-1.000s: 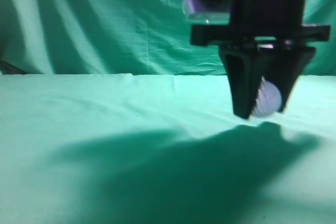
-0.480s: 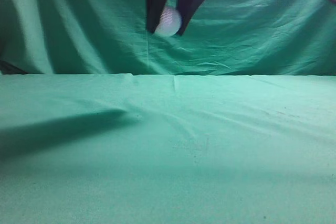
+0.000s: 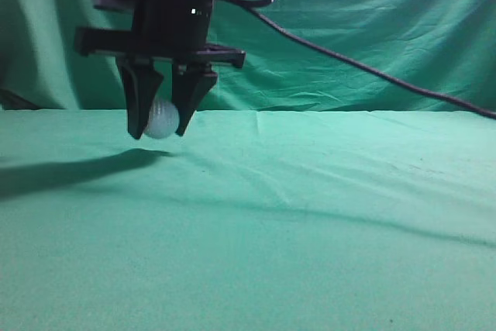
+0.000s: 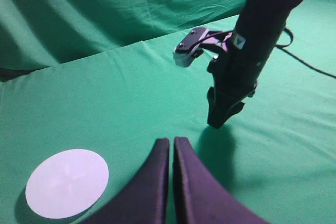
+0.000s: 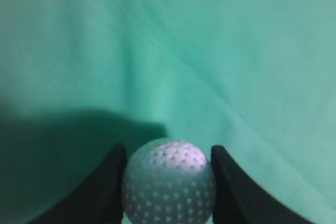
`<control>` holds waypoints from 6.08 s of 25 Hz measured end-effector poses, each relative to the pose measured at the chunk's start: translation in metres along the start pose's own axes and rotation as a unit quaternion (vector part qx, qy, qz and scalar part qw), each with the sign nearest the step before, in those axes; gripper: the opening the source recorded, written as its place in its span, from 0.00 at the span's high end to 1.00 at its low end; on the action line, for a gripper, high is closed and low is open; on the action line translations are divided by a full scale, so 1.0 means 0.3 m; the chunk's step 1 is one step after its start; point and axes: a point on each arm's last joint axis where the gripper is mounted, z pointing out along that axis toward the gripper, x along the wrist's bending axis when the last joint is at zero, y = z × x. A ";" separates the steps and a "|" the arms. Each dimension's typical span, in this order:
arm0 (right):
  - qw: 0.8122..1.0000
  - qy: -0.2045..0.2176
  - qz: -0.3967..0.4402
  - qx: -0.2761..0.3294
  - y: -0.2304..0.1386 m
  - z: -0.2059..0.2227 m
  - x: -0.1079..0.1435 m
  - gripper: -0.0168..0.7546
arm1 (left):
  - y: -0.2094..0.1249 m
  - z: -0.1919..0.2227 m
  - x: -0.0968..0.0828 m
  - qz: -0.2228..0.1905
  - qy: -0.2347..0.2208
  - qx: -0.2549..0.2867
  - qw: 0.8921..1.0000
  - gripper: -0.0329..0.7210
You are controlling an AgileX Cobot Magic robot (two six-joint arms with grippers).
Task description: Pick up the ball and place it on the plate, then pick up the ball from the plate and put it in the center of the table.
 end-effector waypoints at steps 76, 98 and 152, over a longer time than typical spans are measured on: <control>0.910 0.010 0.056 -0.410 -1.203 -0.790 0.111 0.91 | -0.195 0.088 0.000 -0.053 0.025 0.014 0.998 0.96; 0.813 -0.233 0.240 -0.477 -1.428 -0.486 -0.002 0.91 | -0.195 0.088 0.000 -0.053 0.025 0.014 0.998 0.96; 0.832 -0.231 0.252 -0.437 -1.450 -0.427 -0.005 0.91 | -0.335 0.055 0.018 0.014 0.114 0.020 0.993 0.96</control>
